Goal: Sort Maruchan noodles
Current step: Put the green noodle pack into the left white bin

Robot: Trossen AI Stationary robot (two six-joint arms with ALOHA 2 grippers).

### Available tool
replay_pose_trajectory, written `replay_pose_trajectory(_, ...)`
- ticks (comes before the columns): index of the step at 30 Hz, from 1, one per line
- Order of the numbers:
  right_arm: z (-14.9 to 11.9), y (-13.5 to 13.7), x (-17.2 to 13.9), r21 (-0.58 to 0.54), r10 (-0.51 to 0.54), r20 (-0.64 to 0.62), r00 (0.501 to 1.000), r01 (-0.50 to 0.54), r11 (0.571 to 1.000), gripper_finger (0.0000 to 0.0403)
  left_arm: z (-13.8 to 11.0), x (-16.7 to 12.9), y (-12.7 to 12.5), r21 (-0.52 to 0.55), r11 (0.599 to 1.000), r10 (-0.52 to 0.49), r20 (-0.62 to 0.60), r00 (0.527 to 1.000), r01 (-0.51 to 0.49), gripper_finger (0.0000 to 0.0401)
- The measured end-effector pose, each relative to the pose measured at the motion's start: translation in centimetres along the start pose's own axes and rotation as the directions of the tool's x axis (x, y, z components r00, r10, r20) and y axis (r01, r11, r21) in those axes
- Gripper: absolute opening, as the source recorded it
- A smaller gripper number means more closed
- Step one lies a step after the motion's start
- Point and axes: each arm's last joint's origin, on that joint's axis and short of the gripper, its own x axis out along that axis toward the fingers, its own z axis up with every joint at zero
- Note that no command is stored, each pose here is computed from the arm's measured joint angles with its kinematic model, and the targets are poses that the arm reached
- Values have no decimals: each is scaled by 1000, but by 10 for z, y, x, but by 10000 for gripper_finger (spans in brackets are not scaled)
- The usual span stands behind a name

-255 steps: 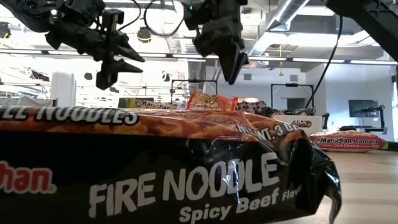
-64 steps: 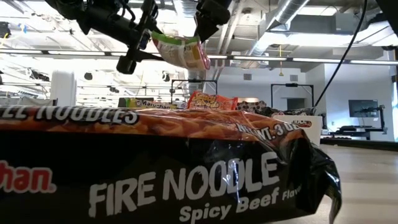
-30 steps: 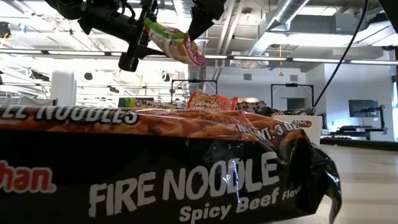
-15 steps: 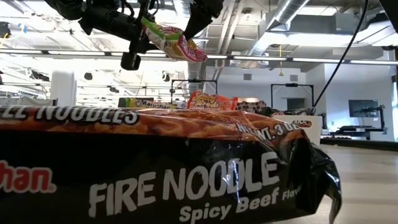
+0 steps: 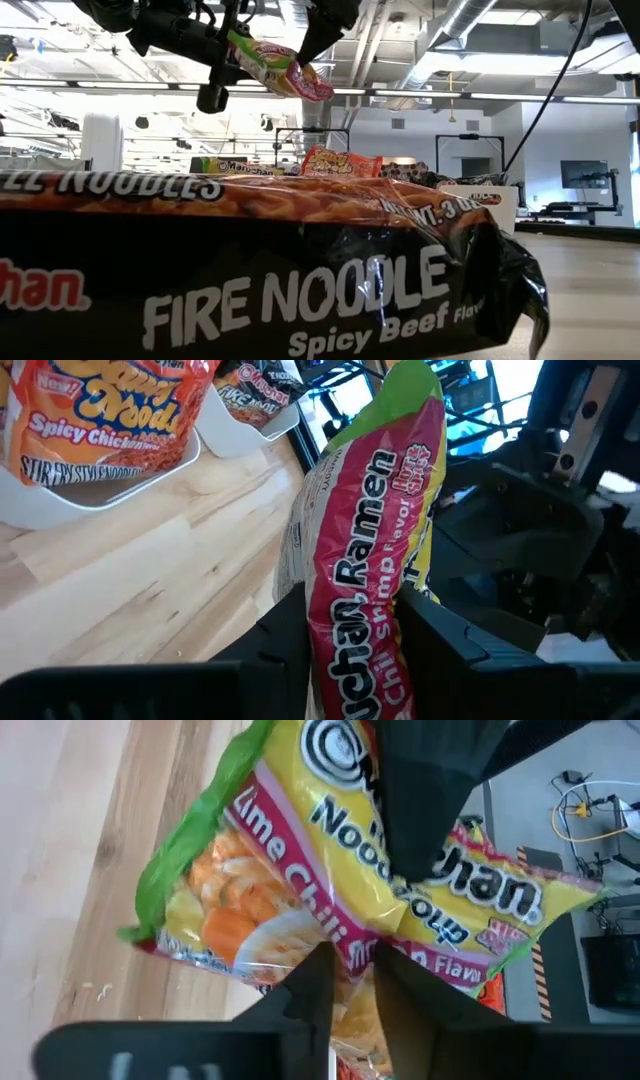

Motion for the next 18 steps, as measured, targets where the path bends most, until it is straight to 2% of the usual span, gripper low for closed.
replay_pose_trajectory(6,4,-10,-20,-2,-5,-17,1000,5,1000,138,6,-2,3,60,998,17,30,999,-18,99)
replay_pose_trajectory(11,8,-24,-42,12,-16,-6,1000,16,1000,159,12,-6,7,121,992,37,67,997,-45,99)
replay_pose_trajectory(15,7,-39,-59,26,-25,-17,1000,26,999,163,20,-10,10,248,965,55,106,993,-81,99)
replay_pose_trajectory(18,5,-48,-67,60,-36,-21,999,37,998,164,30,-14,7,358,928,57,144,988,-105,103)
